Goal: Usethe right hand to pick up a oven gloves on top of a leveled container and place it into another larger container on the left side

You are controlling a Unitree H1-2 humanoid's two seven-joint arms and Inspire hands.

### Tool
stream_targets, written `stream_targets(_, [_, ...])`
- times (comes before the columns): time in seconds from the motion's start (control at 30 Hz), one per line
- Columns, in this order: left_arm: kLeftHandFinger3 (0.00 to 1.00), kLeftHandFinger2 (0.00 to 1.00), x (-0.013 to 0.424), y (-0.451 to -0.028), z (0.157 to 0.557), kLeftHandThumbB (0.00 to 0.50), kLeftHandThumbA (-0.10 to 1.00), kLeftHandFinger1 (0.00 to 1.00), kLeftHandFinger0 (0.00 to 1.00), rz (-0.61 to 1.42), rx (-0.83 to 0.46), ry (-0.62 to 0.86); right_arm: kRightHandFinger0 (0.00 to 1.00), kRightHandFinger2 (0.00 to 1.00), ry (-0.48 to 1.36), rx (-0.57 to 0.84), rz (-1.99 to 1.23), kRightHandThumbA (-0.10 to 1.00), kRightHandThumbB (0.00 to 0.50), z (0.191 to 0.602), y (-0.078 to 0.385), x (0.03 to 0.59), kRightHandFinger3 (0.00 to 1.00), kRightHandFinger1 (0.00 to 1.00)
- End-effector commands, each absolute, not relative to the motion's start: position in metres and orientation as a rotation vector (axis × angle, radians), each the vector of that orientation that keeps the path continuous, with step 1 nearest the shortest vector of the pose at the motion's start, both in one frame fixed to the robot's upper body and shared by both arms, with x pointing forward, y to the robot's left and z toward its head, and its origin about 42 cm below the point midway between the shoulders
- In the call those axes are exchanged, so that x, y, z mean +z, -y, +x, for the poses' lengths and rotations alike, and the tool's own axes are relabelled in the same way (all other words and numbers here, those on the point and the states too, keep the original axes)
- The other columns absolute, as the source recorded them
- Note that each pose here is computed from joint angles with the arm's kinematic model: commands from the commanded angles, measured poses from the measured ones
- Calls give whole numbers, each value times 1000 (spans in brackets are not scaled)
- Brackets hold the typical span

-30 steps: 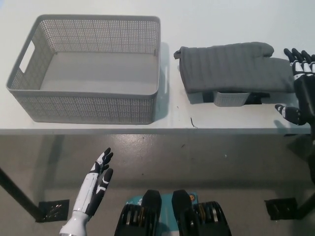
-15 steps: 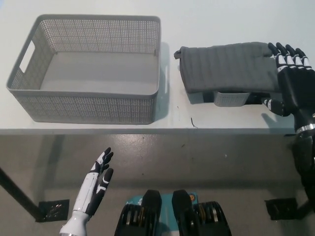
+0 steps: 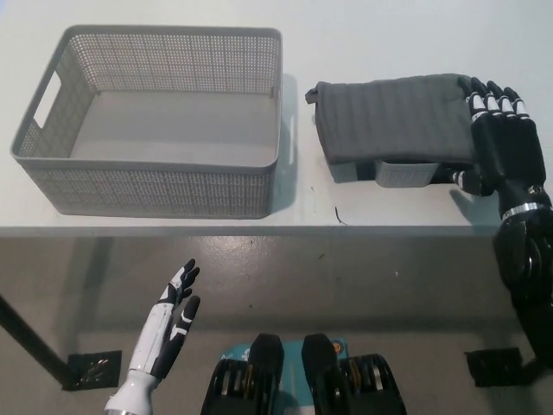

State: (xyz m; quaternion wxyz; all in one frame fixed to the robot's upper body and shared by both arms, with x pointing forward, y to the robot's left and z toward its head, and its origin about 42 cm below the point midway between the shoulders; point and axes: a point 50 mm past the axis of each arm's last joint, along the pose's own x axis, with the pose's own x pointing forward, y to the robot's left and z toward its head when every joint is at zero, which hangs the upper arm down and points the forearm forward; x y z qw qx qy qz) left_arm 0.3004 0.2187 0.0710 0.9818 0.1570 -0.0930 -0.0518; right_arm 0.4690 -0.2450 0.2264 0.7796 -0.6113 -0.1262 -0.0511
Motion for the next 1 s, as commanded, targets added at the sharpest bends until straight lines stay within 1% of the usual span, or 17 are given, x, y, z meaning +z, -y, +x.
stream_targets(0.0, [1000, 1000, 84, -218, 307, 91, 1000, 1000, 1000, 310, -92, 265, 1000, 1000, 325, -169, -1329, 1000, 363, 486, 239, 253, 1000, 1000])
stream_targets(0.27, [1000, 1000, 86, -218, 308, 85, 1000, 1000, 1000, 306, -93, 271, 1000, 1000, 291, -168, -1373, 1000, 358, 505, 243, 254, 1000, 1000])
stream_targets(0.37, [1000, 1000, 86, -219, 308, 89, 1000, 1000, 1000, 311, -93, 272, 1000, 1000, 415, -232, -1335, 1000, 332, 517, 246, 260, 1000, 1000])
stream_targets(0.4, [1000, 1000, 87, -218, 308, 90, 1000, 1000, 1000, 313, -94, 272, 1000, 1000, 514, -295, -1278, 915, 337, 521, 247, 264, 1000, 1000])
stream_targets(0.43, [1000, 1000, 87, -218, 308, 91, 1000, 1000, 1000, 312, -94, 272, 1000, 1000, 566, -333, -1243, 869, 340, 522, 248, 265, 1000, 1000])
stream_targets(0.47, [1000, 1000, 85, -217, 307, 90, 1000, 1000, 1000, 314, -95, 273, 633, 759, 673, -425, -1171, 646, 348, 522, 248, 266, 883, 653])
stream_targets(0.5, [1000, 1000, 84, -216, 306, 90, 1000, 1000, 1000, 309, -94, 273, 261, 506, 725, -492, -1122, 485, 347, 523, 248, 266, 593, 393])
stream_targets(0.53, [1000, 1000, 84, -216, 306, 89, 1000, 1000, 1000, 306, -95, 272, 10, 342, 773, -522, -1099, 337, 289, 523, 245, 270, 364, 194])
stream_targets(0.57, [1000, 1000, 84, -216, 306, 89, 1000, 1000, 1000, 305, -95, 271, 2, 335, 806, -537, -1086, 290, 264, 523, 243, 273, 310, 134])
stream_targets(0.6, [1000, 1000, 86, -217, 308, 89, 1000, 1000, 1000, 306, -92, 275, 0, 379, 830, -543, -1076, 263, 256, 525, 241, 277, 317, 140])
stream_targets(0.63, [1000, 1000, 86, -217, 309, 95, 1000, 1000, 1000, 297, -90, 274, 0, 329, 848, -536, -1044, 229, 184, 526, 239, 282, 245, 37])
stream_targets(0.67, [1000, 1000, 86, -217, 309, 102, 1000, 1000, 1000, 305, -93, 274, 0, 322, 854, -531, -1025, 222, 166, 525, 238, 283, 251, 20])
stream_targets(0.7, [1000, 1000, 86, -216, 310, 104, 1000, 1000, 1000, 315, -98, 273, 0, 322, 857, -531, -1014, 236, 158, 525, 238, 283, 268, 10])
stream_targets(0.77, [1000, 1000, 87, -217, 310, 97, 1000, 1000, 1000, 320, -100, 278, 0, 299, 873, -523, -994, 213, 135, 524, 237, 283, 276, 0])
stream_targets(0.8, [1000, 1000, 87, -217, 310, 98, 1000, 1000, 1000, 321, -99, 278, 0, 301, 887, -522, -980, 173, 133, 524, 237, 283, 287, 0])
stream_targets(0.83, [1000, 1000, 87, -217, 310, 96, 1000, 1000, 1000, 319, -97, 280, 0, 311, 886, -519, -969, 198, 116, 523, 238, 282, 298, 3])
stream_targets(0.97, [1000, 1000, 87, -216, 310, 96, 1000, 1000, 1000, 313, -98, 281, 0, 342, 913, -525, -961, 174, 92, 521, 238, 284, 349, 19])
